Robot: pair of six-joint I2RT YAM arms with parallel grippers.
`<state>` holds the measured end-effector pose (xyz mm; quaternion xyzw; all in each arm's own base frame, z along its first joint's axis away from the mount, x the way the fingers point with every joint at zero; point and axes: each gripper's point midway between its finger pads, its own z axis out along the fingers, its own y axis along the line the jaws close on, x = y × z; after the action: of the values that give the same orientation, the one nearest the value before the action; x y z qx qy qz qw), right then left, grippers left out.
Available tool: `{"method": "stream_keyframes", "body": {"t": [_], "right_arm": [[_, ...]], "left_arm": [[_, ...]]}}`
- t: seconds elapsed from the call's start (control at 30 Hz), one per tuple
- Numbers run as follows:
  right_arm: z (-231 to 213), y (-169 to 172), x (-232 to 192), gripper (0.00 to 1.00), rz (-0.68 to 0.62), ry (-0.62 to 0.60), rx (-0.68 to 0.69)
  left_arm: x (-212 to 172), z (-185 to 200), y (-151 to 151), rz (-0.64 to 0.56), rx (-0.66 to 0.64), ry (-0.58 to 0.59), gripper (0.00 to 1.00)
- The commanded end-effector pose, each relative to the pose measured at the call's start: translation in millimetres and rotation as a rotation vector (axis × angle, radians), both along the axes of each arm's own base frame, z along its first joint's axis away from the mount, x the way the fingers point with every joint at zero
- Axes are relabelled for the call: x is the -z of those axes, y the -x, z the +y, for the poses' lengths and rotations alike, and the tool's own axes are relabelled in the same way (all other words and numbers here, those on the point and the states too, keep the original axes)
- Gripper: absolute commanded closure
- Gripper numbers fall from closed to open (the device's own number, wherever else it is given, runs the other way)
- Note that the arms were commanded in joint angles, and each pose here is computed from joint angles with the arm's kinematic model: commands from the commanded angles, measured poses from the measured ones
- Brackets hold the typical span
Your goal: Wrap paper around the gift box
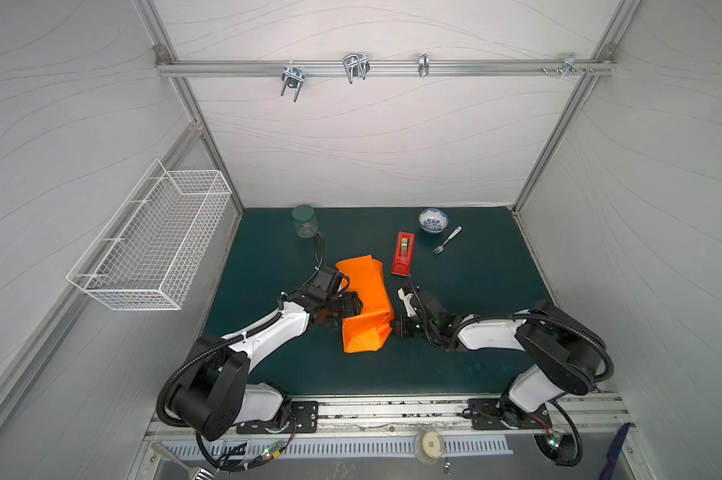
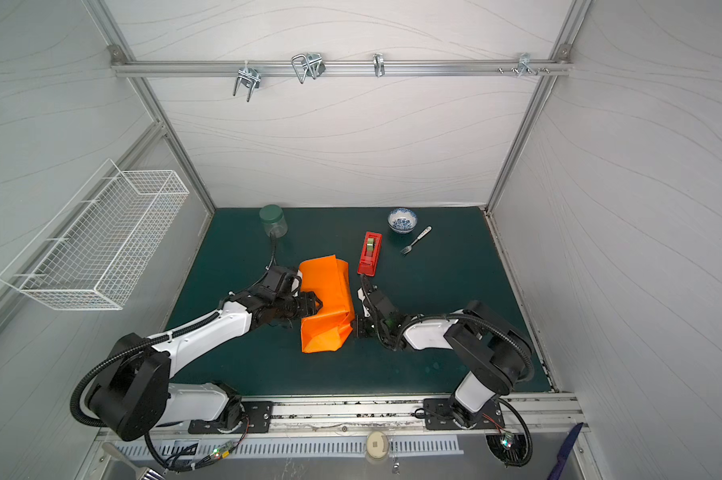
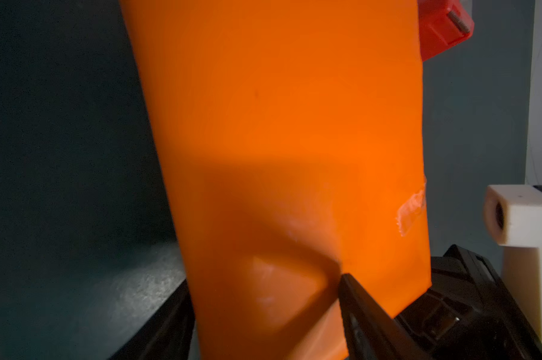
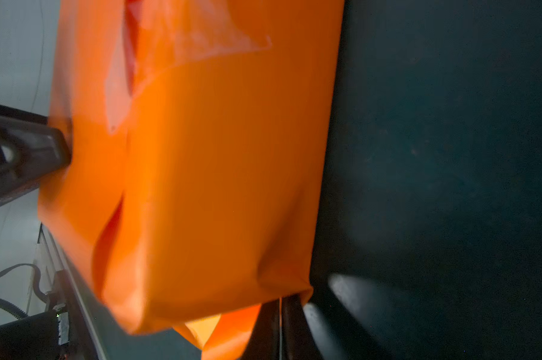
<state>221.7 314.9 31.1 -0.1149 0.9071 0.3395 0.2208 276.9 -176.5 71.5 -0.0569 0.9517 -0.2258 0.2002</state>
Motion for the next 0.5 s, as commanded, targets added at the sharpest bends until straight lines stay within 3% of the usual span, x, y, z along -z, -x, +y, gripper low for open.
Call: {"method": "stream_keyframes", "body": {"t": [0.0,0.47], "right_arm": [[8,-8,-2,0.93,-0.008,-0.033,0.02],[-4,-11,22,0.93,0.015,0.049,0.104]], "left_arm": [[29,13,20,0.103,0.016,-0.084,0.28],[28,12,21,0.101,0.02,-0.074,0.28]]}}
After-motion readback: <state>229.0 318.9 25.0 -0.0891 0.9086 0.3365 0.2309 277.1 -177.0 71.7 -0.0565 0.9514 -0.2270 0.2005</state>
